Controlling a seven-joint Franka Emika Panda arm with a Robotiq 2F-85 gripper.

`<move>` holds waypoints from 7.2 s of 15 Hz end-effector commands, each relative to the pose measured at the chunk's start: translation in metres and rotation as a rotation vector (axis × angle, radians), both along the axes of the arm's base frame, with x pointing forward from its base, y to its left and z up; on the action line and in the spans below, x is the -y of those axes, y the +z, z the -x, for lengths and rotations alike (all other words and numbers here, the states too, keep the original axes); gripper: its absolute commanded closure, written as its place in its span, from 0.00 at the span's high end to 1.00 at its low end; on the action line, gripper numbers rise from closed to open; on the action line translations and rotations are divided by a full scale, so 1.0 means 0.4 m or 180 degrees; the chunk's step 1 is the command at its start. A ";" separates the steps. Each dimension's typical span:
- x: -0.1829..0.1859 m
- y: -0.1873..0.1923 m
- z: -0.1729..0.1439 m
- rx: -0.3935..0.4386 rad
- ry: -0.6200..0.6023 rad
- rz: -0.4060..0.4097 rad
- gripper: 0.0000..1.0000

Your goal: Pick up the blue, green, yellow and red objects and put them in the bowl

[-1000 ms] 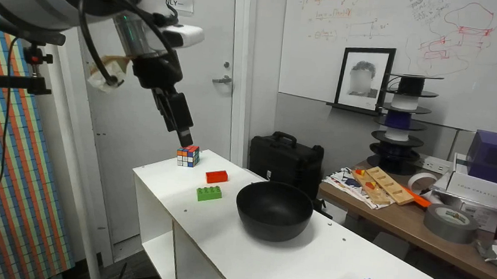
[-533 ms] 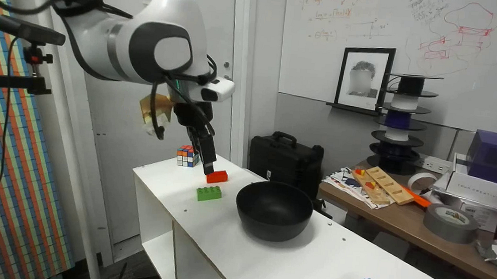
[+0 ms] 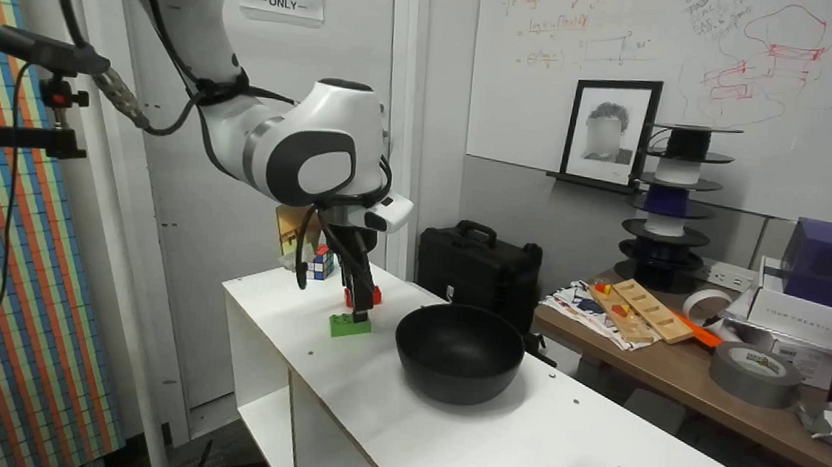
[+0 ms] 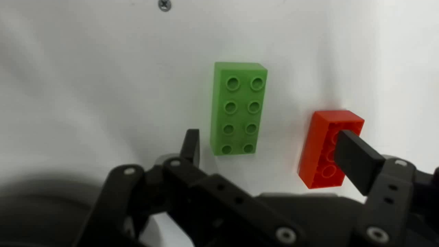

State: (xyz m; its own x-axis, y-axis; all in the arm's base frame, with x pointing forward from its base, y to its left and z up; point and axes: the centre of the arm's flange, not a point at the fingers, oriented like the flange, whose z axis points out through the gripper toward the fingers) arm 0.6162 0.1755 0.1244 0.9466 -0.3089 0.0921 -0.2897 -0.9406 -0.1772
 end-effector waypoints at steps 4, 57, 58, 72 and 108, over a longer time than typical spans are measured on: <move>-0.040 -0.059 -0.057 -0.0188 -0.0046 0.0034 1.00; -0.007 0.178 -0.143 -0.0073 -0.1309 -0.0440 1.00; -0.033 0.147 -0.153 -0.0132 -0.1368 -0.0472 1.00; -0.197 -0.002 -0.250 -0.0732 -0.1347 -0.0615 1.00; -0.081 0.406 -0.016 -0.0209 -0.0510 0.0291 0.11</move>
